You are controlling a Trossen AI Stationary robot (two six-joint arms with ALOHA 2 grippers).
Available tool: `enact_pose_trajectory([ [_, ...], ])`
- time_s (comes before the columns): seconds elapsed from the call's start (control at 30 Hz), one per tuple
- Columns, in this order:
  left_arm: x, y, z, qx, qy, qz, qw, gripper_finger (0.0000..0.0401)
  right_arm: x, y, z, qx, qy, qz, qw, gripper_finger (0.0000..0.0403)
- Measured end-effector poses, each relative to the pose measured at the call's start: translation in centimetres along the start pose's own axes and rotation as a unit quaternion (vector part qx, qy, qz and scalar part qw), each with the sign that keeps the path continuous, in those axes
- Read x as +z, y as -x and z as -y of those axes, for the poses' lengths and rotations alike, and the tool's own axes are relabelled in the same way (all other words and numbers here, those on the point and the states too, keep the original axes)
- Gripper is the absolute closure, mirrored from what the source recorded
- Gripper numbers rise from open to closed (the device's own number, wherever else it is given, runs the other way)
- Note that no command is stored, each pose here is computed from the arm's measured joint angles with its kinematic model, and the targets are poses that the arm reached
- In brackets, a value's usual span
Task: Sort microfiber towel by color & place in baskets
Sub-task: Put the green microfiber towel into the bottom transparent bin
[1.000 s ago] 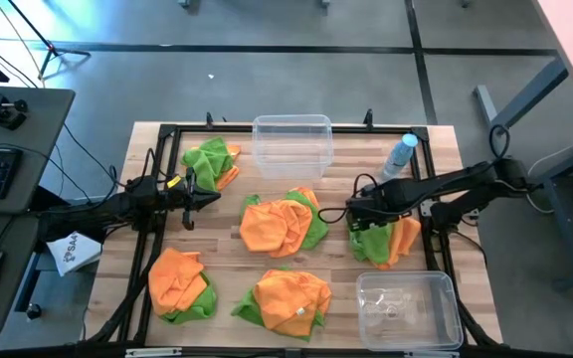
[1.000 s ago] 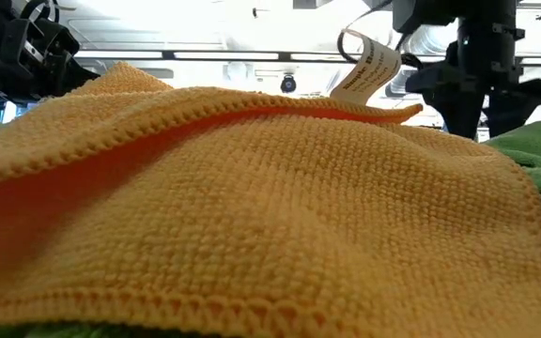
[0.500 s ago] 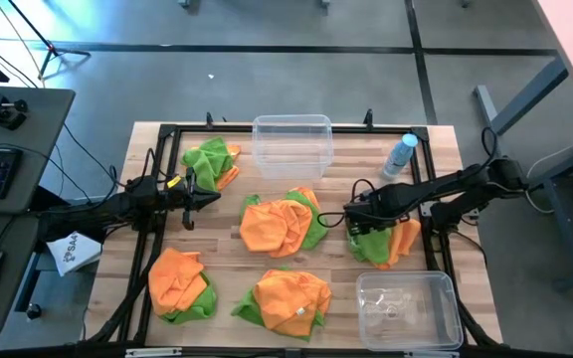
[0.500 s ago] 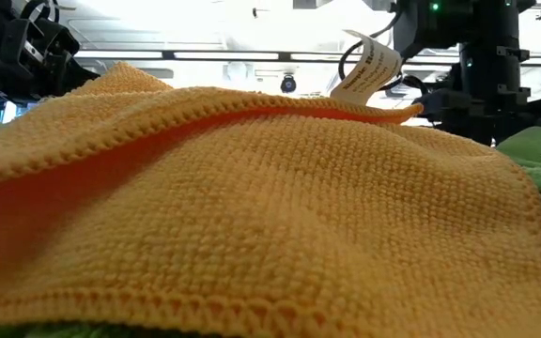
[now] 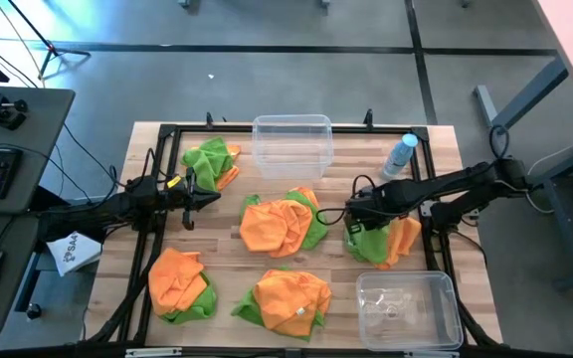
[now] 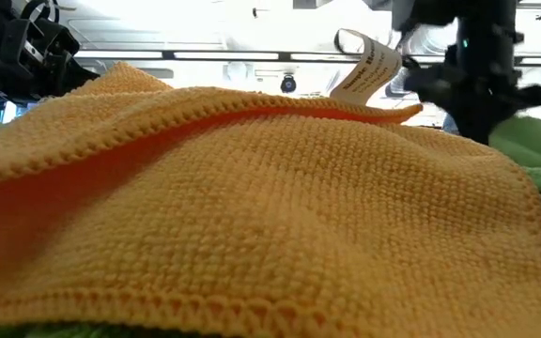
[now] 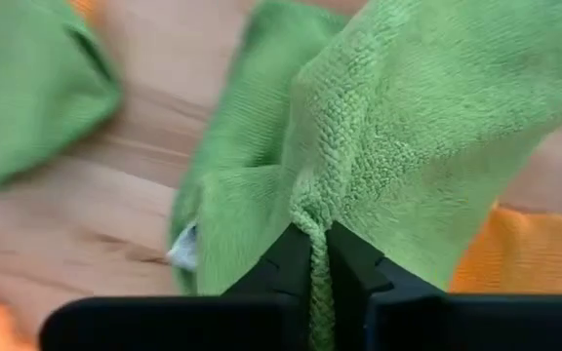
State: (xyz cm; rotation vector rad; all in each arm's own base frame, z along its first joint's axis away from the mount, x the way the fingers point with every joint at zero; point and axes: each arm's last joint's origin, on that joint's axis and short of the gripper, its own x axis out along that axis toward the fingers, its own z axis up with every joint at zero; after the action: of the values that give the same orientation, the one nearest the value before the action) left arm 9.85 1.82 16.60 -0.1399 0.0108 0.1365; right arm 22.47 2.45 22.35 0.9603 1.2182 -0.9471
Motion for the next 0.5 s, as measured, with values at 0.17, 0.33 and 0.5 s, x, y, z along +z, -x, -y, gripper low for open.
enact_pose_trajectory([
  [0.17, 0.0, 0.0, 0.0, 0.0, 0.0, 0.0, 1.0, 0.0401, 0.7, 4.5, -0.5, 0.009, 0.019, 0.045, 0.999, 0.0394],
  [0.33, 0.0, 0.0, 0.0, 0.0, 0.0, 0.0, 1.0, 0.0401, 1.3, 9.9, -0.8, 0.026, 0.031, 0.08, 0.996, 0.04],
  [0.5, 0.0, 0.0, 0.0, 0.0, 0.0, 0.0, 1.0, 0.0401, 1.3, 15.4, -0.3, 0.066, 0.041, 0.116, 0.99, 0.0401],
])
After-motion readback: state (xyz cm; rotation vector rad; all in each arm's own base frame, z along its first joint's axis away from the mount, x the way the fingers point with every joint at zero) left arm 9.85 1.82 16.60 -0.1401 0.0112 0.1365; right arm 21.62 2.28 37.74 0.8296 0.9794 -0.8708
